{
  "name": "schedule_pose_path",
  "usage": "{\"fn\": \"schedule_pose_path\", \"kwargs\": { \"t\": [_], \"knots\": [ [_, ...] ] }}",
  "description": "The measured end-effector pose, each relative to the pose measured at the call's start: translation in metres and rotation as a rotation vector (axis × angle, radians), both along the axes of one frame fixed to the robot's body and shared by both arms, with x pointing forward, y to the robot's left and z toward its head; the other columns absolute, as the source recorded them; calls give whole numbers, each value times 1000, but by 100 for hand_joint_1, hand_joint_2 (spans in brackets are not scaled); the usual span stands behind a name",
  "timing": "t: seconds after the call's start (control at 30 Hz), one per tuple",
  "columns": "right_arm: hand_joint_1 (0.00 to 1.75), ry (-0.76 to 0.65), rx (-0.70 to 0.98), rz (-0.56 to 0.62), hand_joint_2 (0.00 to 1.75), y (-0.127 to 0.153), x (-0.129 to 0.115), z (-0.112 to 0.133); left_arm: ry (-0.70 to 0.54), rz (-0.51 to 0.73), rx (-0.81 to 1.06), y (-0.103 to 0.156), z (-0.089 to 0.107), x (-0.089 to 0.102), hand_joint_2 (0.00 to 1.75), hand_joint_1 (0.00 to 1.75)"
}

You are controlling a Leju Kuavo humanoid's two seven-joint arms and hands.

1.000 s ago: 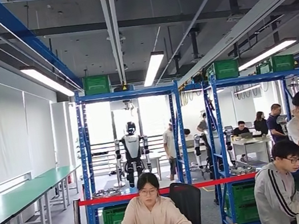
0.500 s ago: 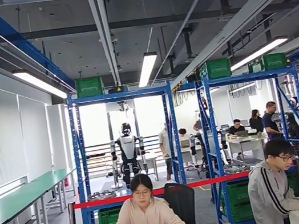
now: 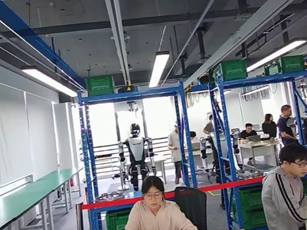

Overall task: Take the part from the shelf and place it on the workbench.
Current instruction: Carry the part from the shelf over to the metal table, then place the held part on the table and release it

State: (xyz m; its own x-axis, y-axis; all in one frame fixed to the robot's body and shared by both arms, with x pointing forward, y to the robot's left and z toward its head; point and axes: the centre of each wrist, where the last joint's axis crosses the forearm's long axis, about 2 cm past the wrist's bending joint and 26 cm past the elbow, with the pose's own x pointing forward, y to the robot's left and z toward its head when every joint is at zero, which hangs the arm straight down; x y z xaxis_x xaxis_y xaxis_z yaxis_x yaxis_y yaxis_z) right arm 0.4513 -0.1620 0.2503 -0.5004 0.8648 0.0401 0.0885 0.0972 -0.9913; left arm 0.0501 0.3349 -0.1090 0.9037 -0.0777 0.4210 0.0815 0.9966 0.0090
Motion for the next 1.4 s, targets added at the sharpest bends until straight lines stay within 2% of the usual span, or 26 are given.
{"fn": "schedule_pose_path", "kwargs": {
  "t": [0.2, 0.47, 0.63, 0.77, 0.97, 1.1, 1.27, 1.4],
  "knots": [
    [175, 64, -136, -144, 175, -6, 6, -18, -1, -7, -4, -4, 0, -1, 175, 0],
    [175, 179, -184, -190, 175, -17, 3, -46, -22, -22, 4, -3, 0, -1, 175, 0],
    [175, 215, -164, -201, 175, -19, 1, -53, -43, -38, 7, -3, 0, 4, 175, 0],
    [0, 230, -145, -197, 0, -21, 1, -56, -47, -46, 12, -3, 1, 7, 175, 0],
    [0, 269, -129, -174, 0, -21, -5, -69, -32, -51, 45, -2, 1, 9, 175, 0],
    [0, 283, -73, -132, 0, -20, -5, -68, -32, -54, 45, -2, 1, 10, 0, 0],
    [0, 336, 95, -16, 0, -20, -2, -63, -27, -64, 48, -1, 1, 9, 0, 0],
    [0, 399, 322, 130, 0, -22, -3, -62, -25, -56, 44, 1, 1, 5, 0, 0]
  ]
}}
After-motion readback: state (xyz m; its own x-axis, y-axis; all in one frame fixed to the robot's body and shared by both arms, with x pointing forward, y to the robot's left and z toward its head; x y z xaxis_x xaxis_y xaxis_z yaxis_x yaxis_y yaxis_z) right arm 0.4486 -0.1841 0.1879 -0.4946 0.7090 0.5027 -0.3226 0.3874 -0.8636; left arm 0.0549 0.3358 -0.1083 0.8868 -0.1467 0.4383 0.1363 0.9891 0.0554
